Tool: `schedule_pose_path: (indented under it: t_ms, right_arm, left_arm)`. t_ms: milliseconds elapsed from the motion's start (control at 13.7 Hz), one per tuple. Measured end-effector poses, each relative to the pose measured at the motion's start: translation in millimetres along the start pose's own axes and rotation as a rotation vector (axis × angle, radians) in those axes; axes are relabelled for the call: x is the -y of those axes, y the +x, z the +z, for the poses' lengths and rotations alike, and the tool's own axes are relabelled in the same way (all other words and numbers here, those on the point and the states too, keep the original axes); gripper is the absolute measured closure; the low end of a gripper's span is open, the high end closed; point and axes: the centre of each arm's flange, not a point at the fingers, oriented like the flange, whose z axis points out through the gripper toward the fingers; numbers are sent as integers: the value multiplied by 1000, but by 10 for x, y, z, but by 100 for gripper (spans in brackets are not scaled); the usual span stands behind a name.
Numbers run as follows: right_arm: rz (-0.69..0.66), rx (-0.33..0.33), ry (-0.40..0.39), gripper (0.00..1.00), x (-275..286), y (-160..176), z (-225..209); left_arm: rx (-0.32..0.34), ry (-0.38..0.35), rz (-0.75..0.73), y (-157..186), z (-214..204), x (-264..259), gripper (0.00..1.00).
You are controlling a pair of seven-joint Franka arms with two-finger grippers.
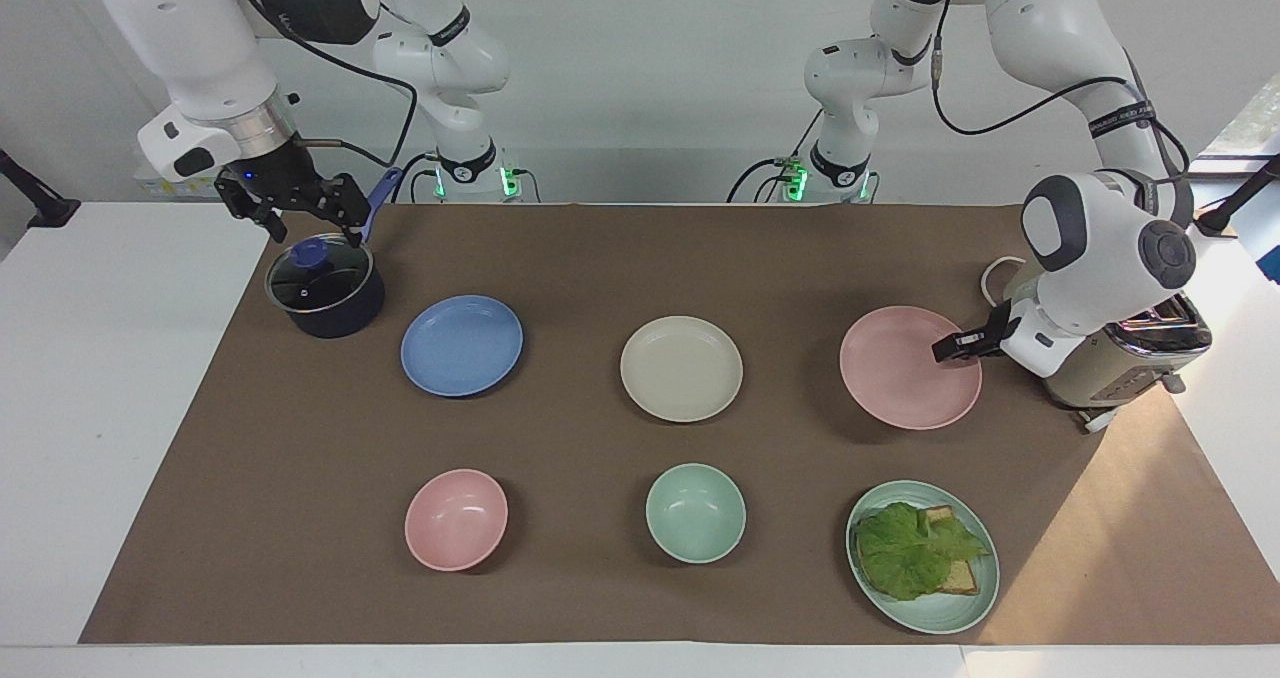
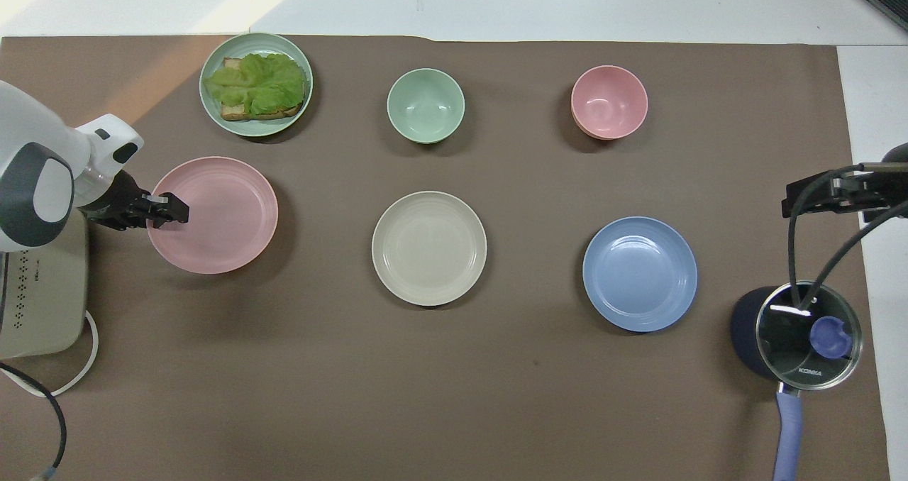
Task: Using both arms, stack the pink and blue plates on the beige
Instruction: 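Carry the pink plate with the left gripper onto the beige plate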
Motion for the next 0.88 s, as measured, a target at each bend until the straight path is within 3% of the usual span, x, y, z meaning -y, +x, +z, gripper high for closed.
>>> schedule_pose_path:
  t_ms: [219, 510, 875]
  right_arm:
    - [2, 0, 0, 0, -10, 0, 0]
    - [9, 0, 0, 0, -50, 2, 1]
    - [9, 1, 0, 0, -50, 2, 4]
  left_arm:
    - [-5, -29, -83, -305, -238, -907, 100]
    - [-14, -16, -137, -713, 45, -2214, 100]
    - [-85, -48, -125, -854, 893, -2695, 100]
